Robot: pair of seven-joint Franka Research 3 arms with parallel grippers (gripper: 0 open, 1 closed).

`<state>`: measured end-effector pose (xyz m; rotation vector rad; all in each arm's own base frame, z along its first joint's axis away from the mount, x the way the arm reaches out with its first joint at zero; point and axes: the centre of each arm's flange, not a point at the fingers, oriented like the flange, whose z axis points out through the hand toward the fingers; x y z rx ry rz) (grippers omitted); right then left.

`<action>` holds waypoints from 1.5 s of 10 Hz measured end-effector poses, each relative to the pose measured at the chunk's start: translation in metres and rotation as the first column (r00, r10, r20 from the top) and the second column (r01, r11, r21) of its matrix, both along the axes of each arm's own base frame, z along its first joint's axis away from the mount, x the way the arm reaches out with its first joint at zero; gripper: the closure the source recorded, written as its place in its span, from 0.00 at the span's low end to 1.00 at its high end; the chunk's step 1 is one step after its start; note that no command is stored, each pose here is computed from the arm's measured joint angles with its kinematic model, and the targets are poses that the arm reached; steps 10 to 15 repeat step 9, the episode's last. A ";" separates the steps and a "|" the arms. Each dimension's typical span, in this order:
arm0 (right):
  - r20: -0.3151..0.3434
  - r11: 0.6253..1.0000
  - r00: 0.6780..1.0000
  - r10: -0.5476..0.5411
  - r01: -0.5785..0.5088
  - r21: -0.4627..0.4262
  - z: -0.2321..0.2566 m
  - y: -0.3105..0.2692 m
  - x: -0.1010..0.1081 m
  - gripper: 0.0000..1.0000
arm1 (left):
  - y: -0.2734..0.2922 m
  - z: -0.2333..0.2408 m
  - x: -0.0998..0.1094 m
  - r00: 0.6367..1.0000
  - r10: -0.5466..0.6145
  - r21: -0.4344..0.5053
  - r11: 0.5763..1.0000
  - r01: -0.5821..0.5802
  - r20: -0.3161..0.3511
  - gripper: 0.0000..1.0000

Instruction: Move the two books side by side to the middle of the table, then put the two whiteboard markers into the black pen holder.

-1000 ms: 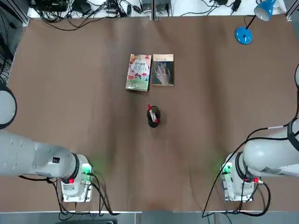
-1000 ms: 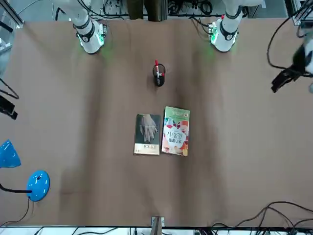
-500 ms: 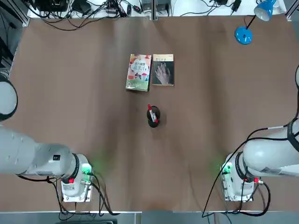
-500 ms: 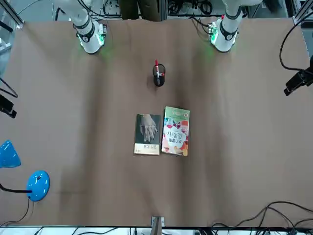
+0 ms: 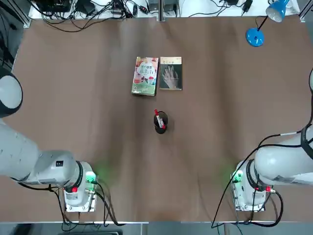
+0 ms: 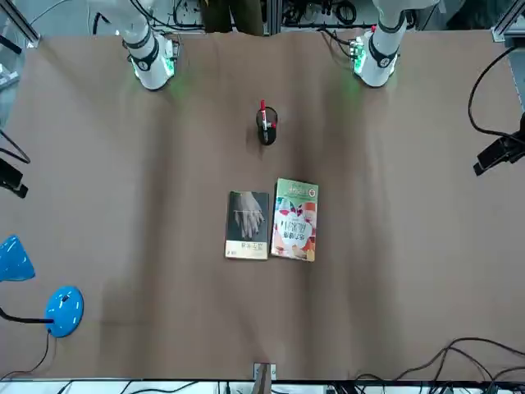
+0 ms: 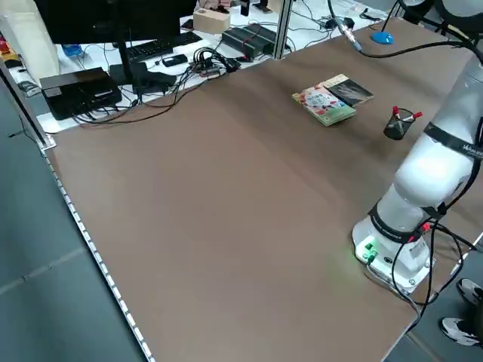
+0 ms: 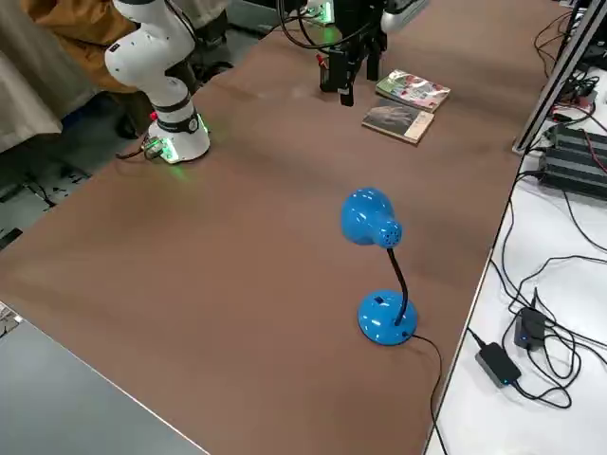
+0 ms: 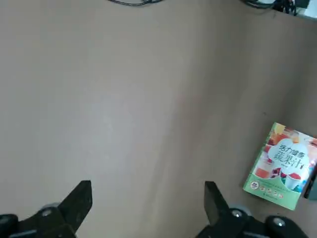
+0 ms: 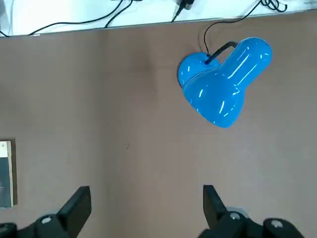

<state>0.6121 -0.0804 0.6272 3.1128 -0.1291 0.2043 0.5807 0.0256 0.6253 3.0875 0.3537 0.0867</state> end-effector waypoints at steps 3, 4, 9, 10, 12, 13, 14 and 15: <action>0.000 1.000 1.000 0.000 0.000 0.000 0.000 0.000 0.000 0.00 | -0.031 -0.011 0.003 0.987 -0.157 -0.014 0.988 0.157 -0.015 0.00; 0.000 1.000 1.000 0.000 0.000 0.000 0.000 0.000 0.000 0.00 | -0.044 -0.019 0.004 0.982 -0.186 -0.017 0.982 0.186 -0.022 0.00; 0.000 1.000 1.000 0.000 0.000 0.000 0.000 0.000 0.000 0.00 | -0.059 -0.030 0.004 0.968 -0.246 0.001 0.969 0.246 -0.043 0.00; 0.000 1.000 1.000 0.000 0.000 0.000 0.000 0.000 0.000 0.00 | -0.059 -0.030 0.004 0.968 -0.246 0.001 0.969 0.246 -0.043 0.00; 0.000 1.000 1.000 0.000 0.000 0.000 0.000 0.000 0.000 0.00 | -0.059 -0.030 0.004 0.968 -0.246 0.001 0.969 0.246 -0.043 0.00; 0.000 1.000 1.000 0.000 0.000 0.000 0.000 0.000 0.000 0.00 | -0.059 -0.030 0.004 0.968 -0.246 0.001 0.969 0.246 -0.043 0.00; 0.000 1.000 1.000 0.000 0.000 0.000 0.000 0.000 0.000 0.00 | -0.059 -0.030 0.004 0.968 -0.246 0.001 0.969 0.246 -0.043 0.00; 0.000 1.000 1.000 0.000 0.000 0.000 0.000 0.000 0.000 0.00 | -0.059 -0.030 0.004 0.968 -0.246 0.001 0.969 0.246 -0.043 0.00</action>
